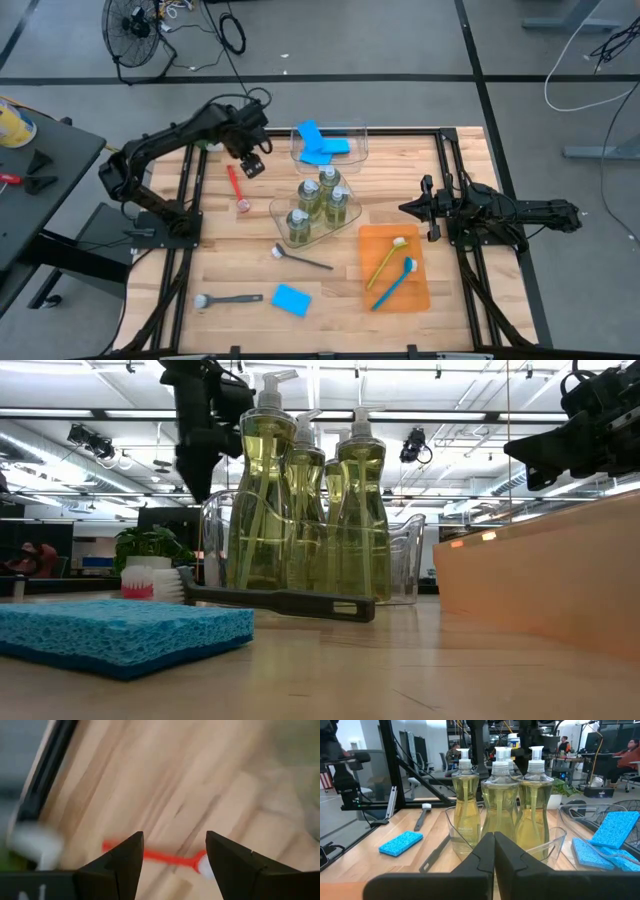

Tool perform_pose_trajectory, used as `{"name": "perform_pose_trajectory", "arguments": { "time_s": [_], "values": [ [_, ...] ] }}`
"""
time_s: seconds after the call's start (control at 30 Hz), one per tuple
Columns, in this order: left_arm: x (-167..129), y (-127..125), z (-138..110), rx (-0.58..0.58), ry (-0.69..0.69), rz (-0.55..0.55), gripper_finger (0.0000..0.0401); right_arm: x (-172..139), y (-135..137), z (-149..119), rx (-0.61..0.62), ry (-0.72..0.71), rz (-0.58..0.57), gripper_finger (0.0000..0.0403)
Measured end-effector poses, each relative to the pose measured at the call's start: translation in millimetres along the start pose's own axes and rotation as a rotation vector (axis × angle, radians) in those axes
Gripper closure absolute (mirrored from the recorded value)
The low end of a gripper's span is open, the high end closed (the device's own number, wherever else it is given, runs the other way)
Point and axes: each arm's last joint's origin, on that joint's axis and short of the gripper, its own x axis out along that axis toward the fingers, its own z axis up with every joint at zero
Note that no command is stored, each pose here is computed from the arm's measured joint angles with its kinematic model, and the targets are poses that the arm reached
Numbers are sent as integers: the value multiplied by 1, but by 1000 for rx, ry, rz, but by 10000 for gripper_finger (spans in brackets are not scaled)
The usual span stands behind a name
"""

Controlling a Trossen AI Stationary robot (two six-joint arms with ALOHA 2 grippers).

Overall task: Pick & Place Kitchen Sink Supplies
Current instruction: Put the orange dish brush into the orange bin

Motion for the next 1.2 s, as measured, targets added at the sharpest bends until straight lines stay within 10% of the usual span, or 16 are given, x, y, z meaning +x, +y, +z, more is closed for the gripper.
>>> {"name": "perform_pose_trajectory", "arguments": {
  "time_s": [0.7, 1.2],
  "values": [
    [47, -9, -63, -894, 273, 134, 183, 0, 0, 0, 0, 0, 0, 396],
    [103, -14, -83, -1143, 111, 91, 183, 0, 0, 0, 0, 0, 0, 396]
  ]
}}
